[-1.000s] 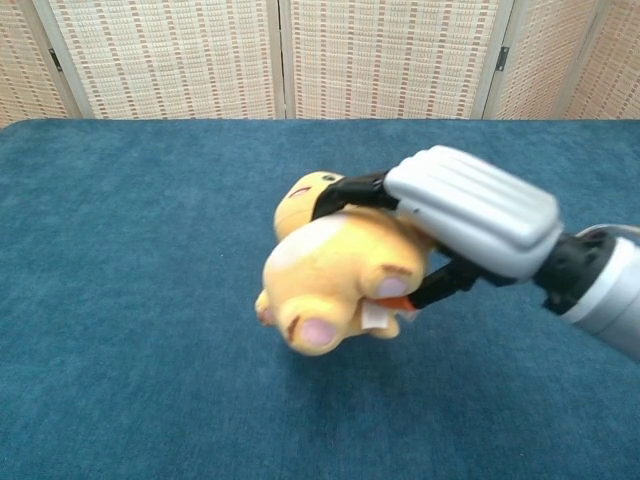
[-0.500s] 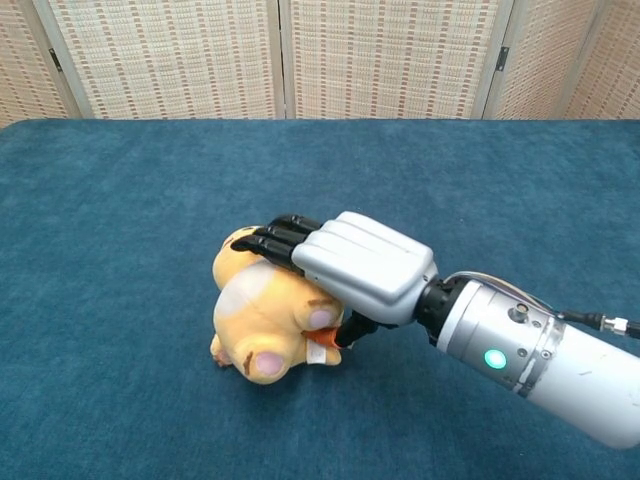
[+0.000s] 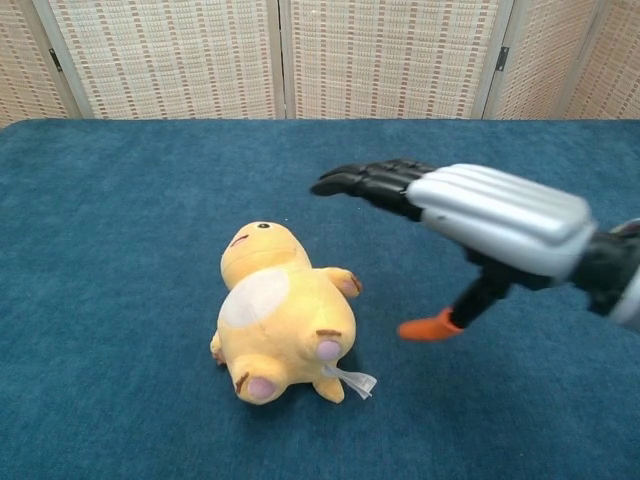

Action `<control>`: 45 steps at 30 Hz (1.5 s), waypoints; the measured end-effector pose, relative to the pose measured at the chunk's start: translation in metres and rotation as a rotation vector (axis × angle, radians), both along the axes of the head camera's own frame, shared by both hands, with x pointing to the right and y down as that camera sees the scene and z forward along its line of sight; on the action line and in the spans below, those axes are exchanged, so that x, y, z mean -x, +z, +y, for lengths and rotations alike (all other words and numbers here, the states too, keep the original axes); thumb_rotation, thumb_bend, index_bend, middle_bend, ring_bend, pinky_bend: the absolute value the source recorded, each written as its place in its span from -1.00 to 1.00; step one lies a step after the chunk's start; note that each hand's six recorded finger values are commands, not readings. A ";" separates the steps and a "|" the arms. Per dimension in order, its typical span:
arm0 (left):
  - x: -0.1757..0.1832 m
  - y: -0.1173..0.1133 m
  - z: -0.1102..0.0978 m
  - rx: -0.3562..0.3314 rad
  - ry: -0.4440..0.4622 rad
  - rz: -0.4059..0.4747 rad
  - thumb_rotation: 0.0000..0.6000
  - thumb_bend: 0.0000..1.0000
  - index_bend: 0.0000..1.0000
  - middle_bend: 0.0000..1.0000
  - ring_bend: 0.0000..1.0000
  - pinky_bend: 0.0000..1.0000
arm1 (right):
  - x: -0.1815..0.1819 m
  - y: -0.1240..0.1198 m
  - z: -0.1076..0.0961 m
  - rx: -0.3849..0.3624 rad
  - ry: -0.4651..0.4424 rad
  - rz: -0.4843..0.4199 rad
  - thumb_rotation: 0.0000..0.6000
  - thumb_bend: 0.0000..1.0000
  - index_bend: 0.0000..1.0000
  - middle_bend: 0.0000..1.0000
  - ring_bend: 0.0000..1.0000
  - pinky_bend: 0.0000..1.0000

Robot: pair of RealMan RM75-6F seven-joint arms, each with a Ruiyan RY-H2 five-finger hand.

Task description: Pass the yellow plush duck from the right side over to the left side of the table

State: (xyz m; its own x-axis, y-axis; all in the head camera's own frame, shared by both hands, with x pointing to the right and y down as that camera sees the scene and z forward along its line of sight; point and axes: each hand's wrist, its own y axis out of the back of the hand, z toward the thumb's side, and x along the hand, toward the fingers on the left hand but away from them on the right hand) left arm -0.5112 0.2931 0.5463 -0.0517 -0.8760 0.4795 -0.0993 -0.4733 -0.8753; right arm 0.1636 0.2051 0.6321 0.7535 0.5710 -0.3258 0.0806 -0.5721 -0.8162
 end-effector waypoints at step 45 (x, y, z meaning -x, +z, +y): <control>-0.380 0.124 -0.045 0.310 0.876 0.350 1.00 -0.58 -0.87 -0.93 -0.99 -0.57 | -0.233 -0.140 0.020 -0.088 0.516 -0.235 1.00 -0.88 -1.00 -1.00 -1.00 -1.00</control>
State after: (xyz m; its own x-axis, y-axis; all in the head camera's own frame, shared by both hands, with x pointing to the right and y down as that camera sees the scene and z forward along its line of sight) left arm -0.1308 0.2482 0.6702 0.7423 -0.3706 0.5583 0.1655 -0.7060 -0.6886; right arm 0.3965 0.2255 0.4923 0.4161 0.9017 -0.1178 0.5164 -0.3409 -0.7856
